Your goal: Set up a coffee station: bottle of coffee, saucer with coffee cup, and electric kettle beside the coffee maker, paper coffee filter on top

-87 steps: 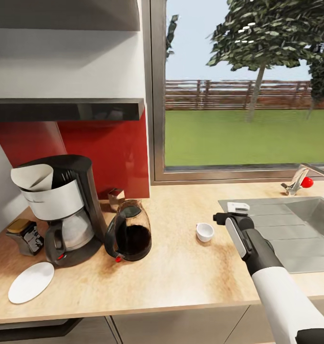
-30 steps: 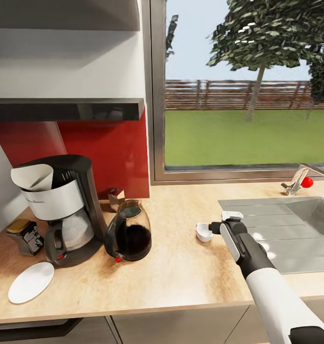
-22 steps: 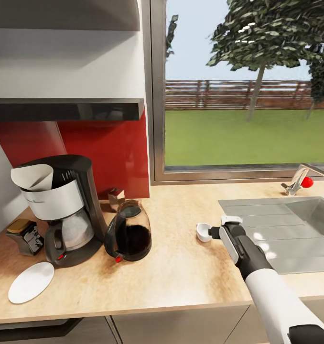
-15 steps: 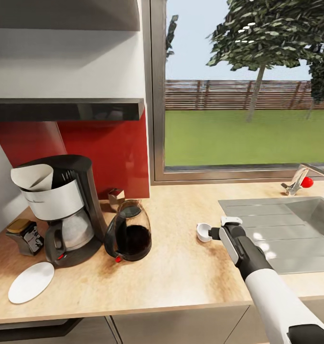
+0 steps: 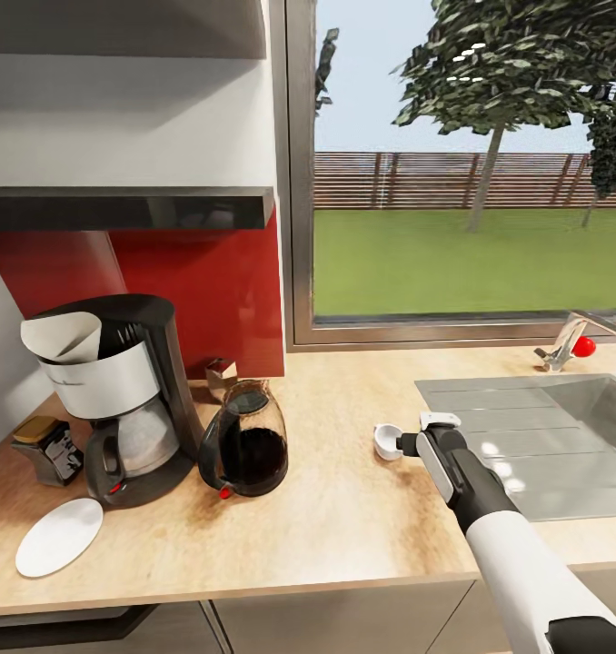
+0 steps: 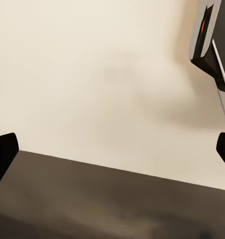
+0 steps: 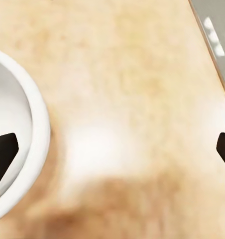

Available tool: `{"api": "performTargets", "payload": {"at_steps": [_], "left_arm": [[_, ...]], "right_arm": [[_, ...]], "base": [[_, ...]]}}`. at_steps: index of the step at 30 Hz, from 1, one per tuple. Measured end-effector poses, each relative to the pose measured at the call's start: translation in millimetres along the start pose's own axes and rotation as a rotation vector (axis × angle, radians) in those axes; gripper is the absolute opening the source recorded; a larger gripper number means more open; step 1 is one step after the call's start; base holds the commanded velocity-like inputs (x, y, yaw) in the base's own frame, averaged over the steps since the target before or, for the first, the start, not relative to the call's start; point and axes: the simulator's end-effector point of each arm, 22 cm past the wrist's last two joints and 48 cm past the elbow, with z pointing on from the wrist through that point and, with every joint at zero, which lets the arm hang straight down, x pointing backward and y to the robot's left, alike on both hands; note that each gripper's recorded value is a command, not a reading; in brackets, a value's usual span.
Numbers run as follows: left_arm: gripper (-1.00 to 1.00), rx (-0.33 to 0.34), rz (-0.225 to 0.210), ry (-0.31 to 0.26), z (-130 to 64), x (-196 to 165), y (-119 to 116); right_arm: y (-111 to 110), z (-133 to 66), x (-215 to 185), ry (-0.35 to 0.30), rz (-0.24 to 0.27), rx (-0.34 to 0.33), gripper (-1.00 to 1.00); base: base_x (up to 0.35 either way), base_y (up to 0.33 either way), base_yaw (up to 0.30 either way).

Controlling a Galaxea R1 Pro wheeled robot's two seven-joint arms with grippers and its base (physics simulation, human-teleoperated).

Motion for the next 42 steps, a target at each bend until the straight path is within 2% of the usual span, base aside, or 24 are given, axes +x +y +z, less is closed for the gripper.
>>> {"api": "performTargets", "payload": {"at_steps": [30,31,35,42], "left_arm": [[1.00,0.000,0.000,0.000,0.0,-0.2,0.2],[1.00,0.000,0.000,-0.001,0.0,-0.3,0.2],[1.00,0.000,0.001,-0.001,0.0,-0.3,0.2],[1.00,0.000,0.000,-0.001,0.0,0.0,0.1]], "right_arm": [[5.2,-0.8,0.4,0.001,-0.001,-0.008,1.00],[5.3,-0.8,0.4,0.001,-0.001,-0.008,-1.00],[5.7,-0.8,0.4,0.001,0.000,-0.009,-1.00],[2.2,-2.2,-1.1,-0.004,-0.028,0.015,-1.00]], "base": [[0.000,0.031,0.000],[0.000,0.000,0.000],[0.000,0.000,0.000],[0.000,0.000,0.000]]}}
